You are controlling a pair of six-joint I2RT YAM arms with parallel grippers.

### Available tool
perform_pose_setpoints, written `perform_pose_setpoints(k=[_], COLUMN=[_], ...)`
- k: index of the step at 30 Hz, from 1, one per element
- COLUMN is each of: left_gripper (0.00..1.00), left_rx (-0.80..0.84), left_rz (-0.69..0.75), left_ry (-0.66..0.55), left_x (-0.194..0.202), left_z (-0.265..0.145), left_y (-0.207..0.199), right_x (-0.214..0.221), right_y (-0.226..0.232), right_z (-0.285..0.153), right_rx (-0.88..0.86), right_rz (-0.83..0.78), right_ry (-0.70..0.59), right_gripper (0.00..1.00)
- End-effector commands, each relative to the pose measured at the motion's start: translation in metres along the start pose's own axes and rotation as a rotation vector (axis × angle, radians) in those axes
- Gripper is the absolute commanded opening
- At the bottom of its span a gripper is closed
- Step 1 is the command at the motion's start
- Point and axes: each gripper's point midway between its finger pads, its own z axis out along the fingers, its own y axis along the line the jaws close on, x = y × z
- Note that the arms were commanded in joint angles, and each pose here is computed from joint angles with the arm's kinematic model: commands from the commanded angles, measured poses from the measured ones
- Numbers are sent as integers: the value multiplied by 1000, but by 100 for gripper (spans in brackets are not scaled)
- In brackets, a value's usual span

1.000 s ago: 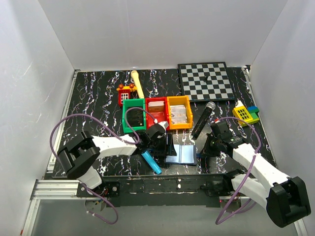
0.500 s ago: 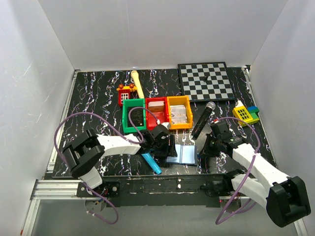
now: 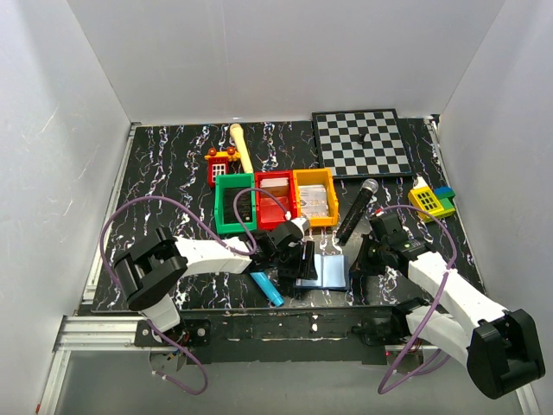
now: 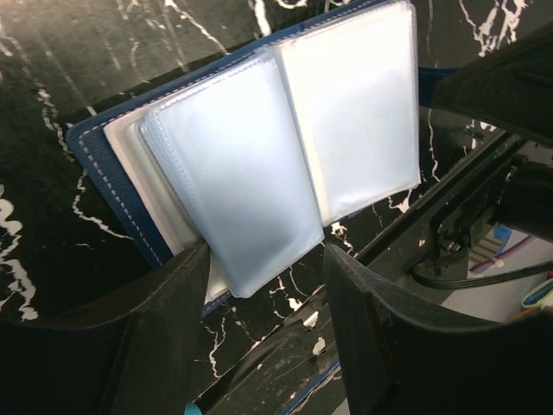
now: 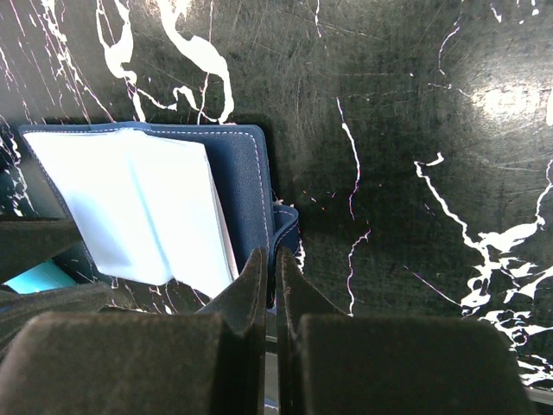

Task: Take the credit cards out of the card holder
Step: Remove the credit card from the card holder.

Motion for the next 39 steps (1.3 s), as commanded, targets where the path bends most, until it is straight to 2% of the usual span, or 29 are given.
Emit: perform_pose_setpoints(k=[1, 13, 27, 32, 36, 39], left_gripper=[54, 54, 54, 55, 55, 54], left_rx=[124, 181, 156, 176, 146, 93], left_rz=[81, 153, 159, 237, 276, 248], left_ry=[-51, -48, -51, -54, -14, -24], left_x=[-17, -20, -21, -25, -23, -23], left_z=[-8, -6, -7, -5, 6, 6], left_y=[-41, -69, -68, -87, -94, -83], right_x=[-1, 0, -1, 0, -1, 0], right_y=[5, 5, 5, 5, 5, 5], right_z=[1, 0, 0, 1, 0, -1], right_rx=[-29, -31, -31, -30, -30, -30], right_rz=[-9, -10, -8, -10, -8, -12], right_ry=[2, 1, -1, 2, -2, -3], right_gripper=[1, 1, 1, 1, 1, 1])
